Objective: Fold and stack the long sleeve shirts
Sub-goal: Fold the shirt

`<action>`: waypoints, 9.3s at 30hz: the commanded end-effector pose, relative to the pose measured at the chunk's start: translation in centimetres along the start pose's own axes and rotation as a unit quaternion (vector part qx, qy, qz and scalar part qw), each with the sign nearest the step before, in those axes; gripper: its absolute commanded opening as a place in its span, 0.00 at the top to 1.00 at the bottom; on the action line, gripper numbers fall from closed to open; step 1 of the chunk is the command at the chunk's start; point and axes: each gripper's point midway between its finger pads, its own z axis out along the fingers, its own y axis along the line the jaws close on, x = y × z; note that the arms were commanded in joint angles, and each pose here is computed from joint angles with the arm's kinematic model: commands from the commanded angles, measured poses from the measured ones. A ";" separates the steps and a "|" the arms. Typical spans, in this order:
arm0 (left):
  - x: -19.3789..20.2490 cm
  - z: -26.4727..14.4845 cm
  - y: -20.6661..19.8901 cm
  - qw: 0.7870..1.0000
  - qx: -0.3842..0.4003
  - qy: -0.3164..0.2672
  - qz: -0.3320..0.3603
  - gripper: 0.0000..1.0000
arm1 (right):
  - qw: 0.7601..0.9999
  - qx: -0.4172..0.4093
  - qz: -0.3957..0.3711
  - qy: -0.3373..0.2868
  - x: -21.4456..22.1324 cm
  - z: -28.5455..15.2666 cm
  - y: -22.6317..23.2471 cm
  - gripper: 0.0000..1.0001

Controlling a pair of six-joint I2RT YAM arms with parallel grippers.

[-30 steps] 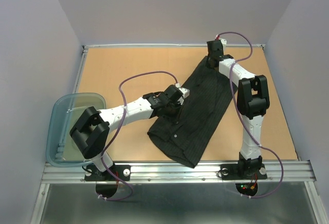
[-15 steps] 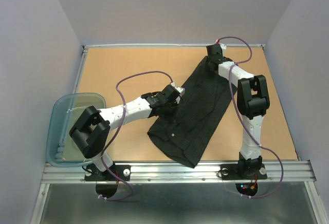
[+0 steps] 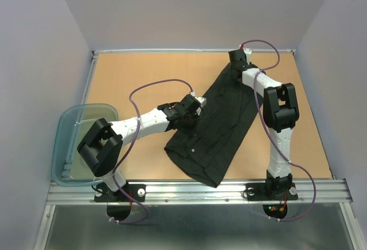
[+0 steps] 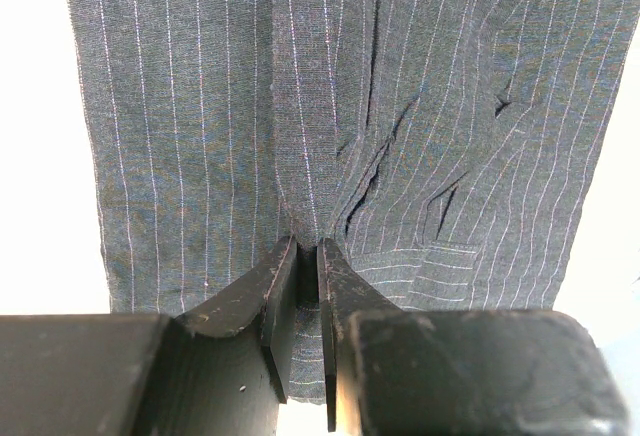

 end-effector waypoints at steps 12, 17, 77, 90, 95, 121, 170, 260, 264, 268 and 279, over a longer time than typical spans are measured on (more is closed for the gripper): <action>-0.2 -0.2 -0.3 1.000 0.008 -0.006 -0.003 0.76 | 0.999 0.023 -0.036 -0.024 -1.8 0.4 1.0 0.59; -0.1 -0.2 -0.3 1.000 0.009 -0.006 -0.003 0.76 | 0.998 0.029 -0.041 -0.025 -1.8 0.4 0.9 0.77; 0.0 1.8 -4.7 0.985 0.151 0.023 0.080 0.67 | 0.887 -0.437 0.141 0.050 -0.4 -7.5 5.0 0.51; 9.1 4.4 -2.5 0.970 0.173 0.150 0.076 0.77 | 0.843 -0.489 0.210 0.078 5.2 -0.2 2.2 0.52; 11.1 3.9 -2.1 0.966 0.179 0.172 0.072 0.76 | 0.842 -0.490 0.212 0.079 4.2 2.2 3.1 0.50; 1.9 -3.3 -5.5 0.980 0.170 -0.037 0.101 0.37 | 0.899 -0.398 0.172 0.065 3.4 -10.3 0.1 0.43; 2.7 3.9 5.8 0.996 -0.043 -0.009 -0.076 0.48 | 0.985 -0.124 -0.105 0.049 8.1 -3.4 2.6 0.67; 10.8 -0.4 3.0 0.970 0.082 0.078 -0.216 0.25 | 0.944 -0.175 0.081 0.267 26.3 -23.5 -6.7 0.38; 11.8 -0.3 2.5 0.968 0.091 0.093 -0.212 0.29 | 0.940 -0.173 0.074 0.284 27.2 -23.4 -6.7 0.39; 12.7 -0.2 2.0 0.967 0.103 0.112 -0.204 0.31 | 0.935 -0.178 0.067 0.300 28.0 -23.5 -6.6 0.42; 13.8 0.2 2.2 0.965 0.101 0.129 -0.203 0.49 | 0.931 -0.182 0.065 0.310 28.7 -23.3 -6.3 0.63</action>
